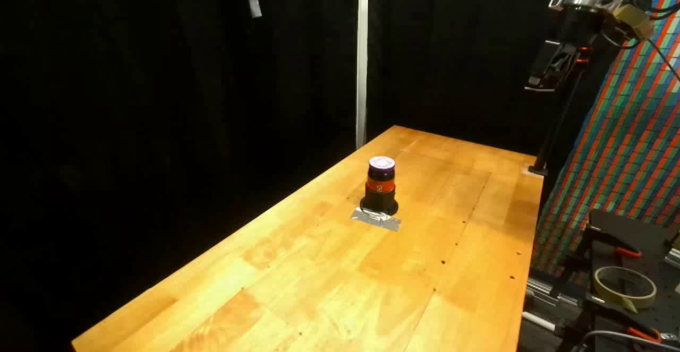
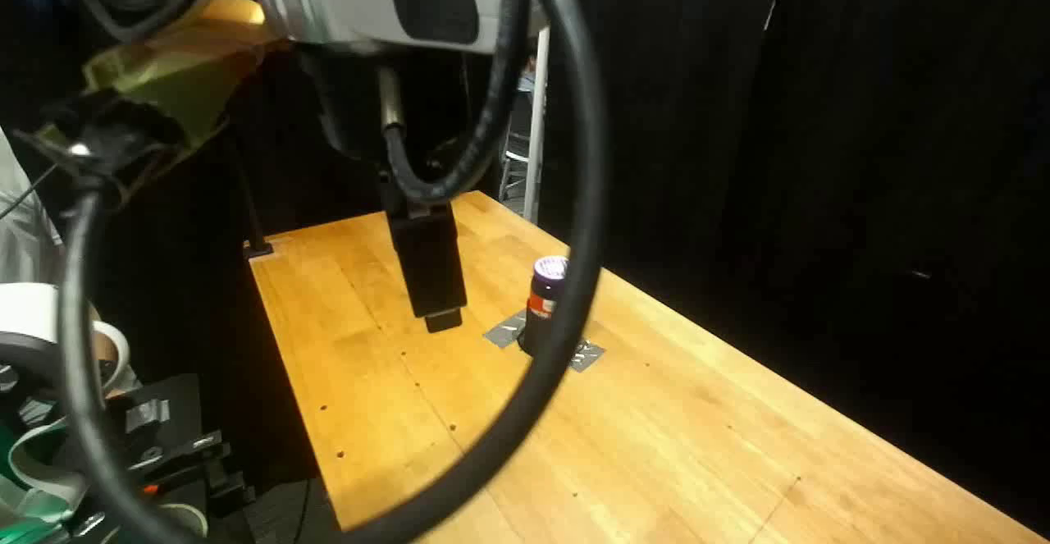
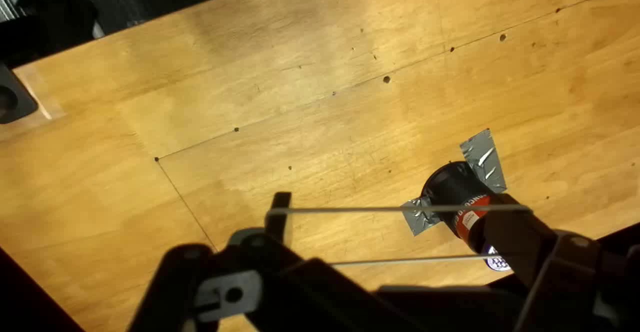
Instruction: Put the rubber band on the cup
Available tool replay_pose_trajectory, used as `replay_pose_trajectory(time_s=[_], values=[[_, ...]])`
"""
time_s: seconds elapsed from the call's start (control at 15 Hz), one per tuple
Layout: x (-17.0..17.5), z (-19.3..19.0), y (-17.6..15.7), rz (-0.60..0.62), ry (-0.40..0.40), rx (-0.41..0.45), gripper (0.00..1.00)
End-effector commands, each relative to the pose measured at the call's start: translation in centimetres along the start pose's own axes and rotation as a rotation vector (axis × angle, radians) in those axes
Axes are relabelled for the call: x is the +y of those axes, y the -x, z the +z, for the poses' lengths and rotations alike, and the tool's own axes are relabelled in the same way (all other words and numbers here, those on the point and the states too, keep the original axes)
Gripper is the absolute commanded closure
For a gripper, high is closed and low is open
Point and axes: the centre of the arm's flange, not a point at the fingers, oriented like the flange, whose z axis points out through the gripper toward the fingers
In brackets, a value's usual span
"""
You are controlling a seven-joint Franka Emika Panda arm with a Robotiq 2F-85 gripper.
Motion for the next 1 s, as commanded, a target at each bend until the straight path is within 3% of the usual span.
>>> replay_pose_trajectory(time_s=[0.0,0.13,0.33,0.67,0.93], values=[[0.0,-0.2,-0.1,0.0,0.0,0.004,0.0],[0.0,-0.5,-0.2,-0.001,-0.001,0.011,0.0],[-6.7,0.2,-3.2,-0.084,0.112,-0.037,0.0],[-18.3,4.2,-7.1,-0.223,0.228,-0.067,0.0],[-24.8,9.4,-11.0,-0.269,0.256,0.029,0.0]])
